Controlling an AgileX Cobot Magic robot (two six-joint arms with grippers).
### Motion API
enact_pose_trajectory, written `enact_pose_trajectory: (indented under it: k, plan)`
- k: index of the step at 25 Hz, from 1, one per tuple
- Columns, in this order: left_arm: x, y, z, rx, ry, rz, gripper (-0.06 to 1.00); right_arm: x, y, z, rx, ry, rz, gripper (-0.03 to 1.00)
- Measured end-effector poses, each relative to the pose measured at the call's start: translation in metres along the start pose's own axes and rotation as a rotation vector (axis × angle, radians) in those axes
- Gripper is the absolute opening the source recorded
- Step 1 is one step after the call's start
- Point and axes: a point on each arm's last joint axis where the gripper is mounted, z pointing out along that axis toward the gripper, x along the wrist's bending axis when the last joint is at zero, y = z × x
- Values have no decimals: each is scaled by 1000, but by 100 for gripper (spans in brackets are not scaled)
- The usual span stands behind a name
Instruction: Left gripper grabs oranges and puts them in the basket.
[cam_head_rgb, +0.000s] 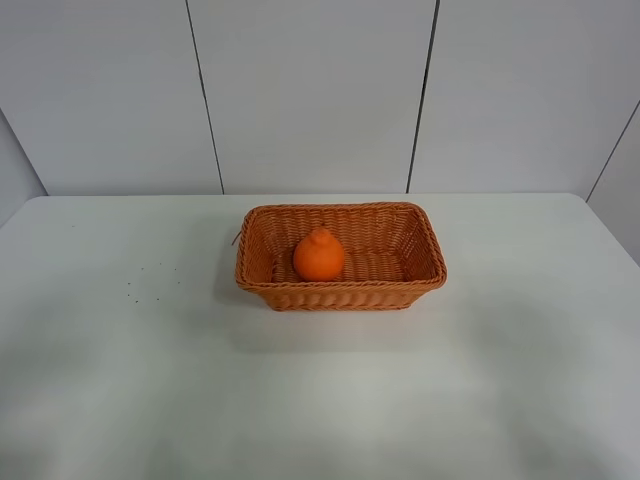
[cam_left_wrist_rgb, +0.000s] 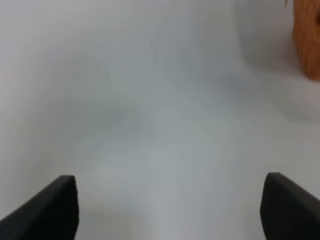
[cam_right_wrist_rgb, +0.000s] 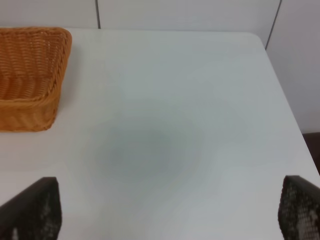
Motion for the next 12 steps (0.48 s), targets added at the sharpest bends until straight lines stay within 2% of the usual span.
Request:
enact_pose_trajectory:
  k: [12]
  plan:
    - [0, -1, -2, -14, 0, 0, 85, 0, 0, 0, 0, 0, 0, 69]
